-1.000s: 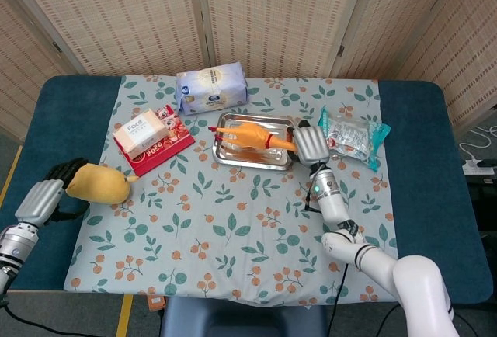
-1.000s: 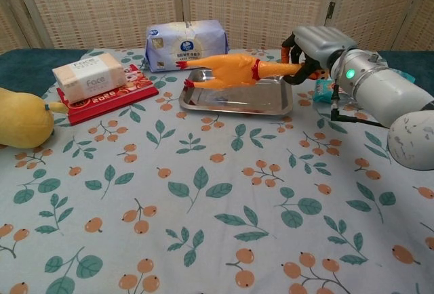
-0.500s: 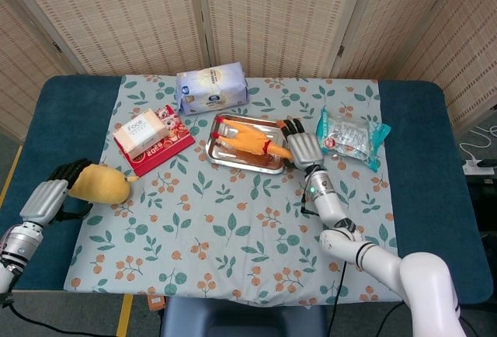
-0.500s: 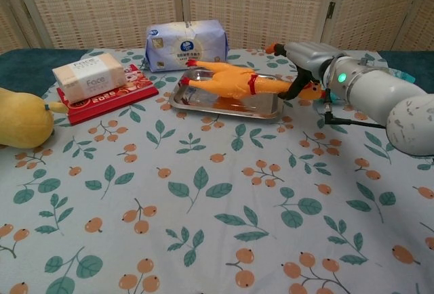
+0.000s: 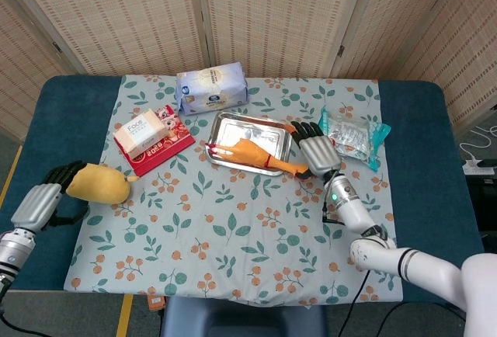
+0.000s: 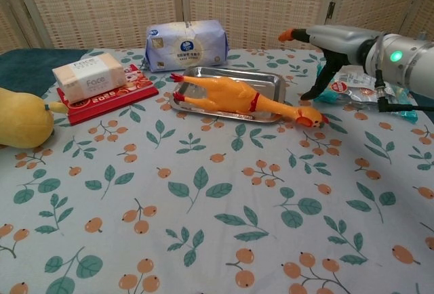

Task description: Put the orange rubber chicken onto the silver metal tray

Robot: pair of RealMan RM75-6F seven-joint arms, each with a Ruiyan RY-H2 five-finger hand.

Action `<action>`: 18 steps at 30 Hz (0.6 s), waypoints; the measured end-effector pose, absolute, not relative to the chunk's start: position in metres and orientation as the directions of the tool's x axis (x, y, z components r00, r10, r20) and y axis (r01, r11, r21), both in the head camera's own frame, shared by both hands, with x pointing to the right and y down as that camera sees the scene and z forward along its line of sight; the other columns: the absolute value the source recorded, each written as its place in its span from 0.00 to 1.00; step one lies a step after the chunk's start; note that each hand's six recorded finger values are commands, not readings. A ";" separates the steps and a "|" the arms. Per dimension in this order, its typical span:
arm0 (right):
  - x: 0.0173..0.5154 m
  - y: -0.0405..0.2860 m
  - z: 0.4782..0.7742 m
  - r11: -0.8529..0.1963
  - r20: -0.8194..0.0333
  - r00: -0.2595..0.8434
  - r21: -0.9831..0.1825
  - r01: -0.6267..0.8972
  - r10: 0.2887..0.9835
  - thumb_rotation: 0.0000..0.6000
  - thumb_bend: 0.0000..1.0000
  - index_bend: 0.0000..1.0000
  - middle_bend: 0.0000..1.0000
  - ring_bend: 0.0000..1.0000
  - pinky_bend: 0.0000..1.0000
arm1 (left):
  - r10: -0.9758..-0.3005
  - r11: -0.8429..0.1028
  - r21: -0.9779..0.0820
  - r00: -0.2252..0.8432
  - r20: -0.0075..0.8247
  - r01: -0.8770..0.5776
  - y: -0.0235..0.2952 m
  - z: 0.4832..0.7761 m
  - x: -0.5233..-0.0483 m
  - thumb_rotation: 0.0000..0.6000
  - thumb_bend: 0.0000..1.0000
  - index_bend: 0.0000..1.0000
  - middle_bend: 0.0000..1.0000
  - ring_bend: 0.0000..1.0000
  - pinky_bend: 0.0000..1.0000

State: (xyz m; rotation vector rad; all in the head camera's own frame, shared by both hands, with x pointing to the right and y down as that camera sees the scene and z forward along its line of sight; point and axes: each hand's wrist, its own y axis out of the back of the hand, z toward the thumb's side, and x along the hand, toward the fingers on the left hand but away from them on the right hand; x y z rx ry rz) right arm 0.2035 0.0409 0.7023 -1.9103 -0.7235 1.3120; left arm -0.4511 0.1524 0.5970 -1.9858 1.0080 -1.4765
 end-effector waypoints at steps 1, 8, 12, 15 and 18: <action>0.207 0.046 0.697 -0.594 -0.542 0.337 -0.802 0.064 0.769 1.00 0.06 0.00 0.00 0.00 0.00 | -0.789 -0.611 -0.741 0.147 0.596 -0.278 0.156 0.591 -0.454 1.00 0.34 0.00 0.00 0.00 0.00; 0.268 0.112 0.637 -0.472 -0.437 0.325 -0.881 0.033 0.838 1.00 0.06 0.00 0.00 0.00 0.00 | -0.876 -0.481 -0.848 0.080 0.475 -0.222 0.182 0.557 -0.477 1.00 0.35 0.00 0.00 0.00 0.00; 0.314 0.157 0.603 -0.377 -0.364 0.244 -0.926 0.004 0.899 1.00 0.06 0.00 0.00 0.00 0.00 | -0.938 -0.343 -0.920 0.017 0.347 -0.190 0.204 0.538 -0.497 1.00 0.36 0.00 0.00 0.00 0.00; 0.360 0.200 0.587 -0.343 -0.344 0.138 -0.939 -0.035 0.929 1.00 0.06 0.00 0.00 0.00 0.00 | -0.960 -0.274 -0.955 -0.036 0.279 -0.116 0.226 0.523 -0.518 1.00 0.37 0.00 0.00 0.00 0.00; 0.394 0.232 0.581 -0.353 -0.357 0.076 -0.933 -0.062 0.931 1.00 0.06 0.00 0.00 0.00 0.00 | -0.959 -0.272 -0.957 -0.051 0.278 -0.103 0.237 0.519 -0.523 1.00 0.37 0.00 0.00 0.00 0.00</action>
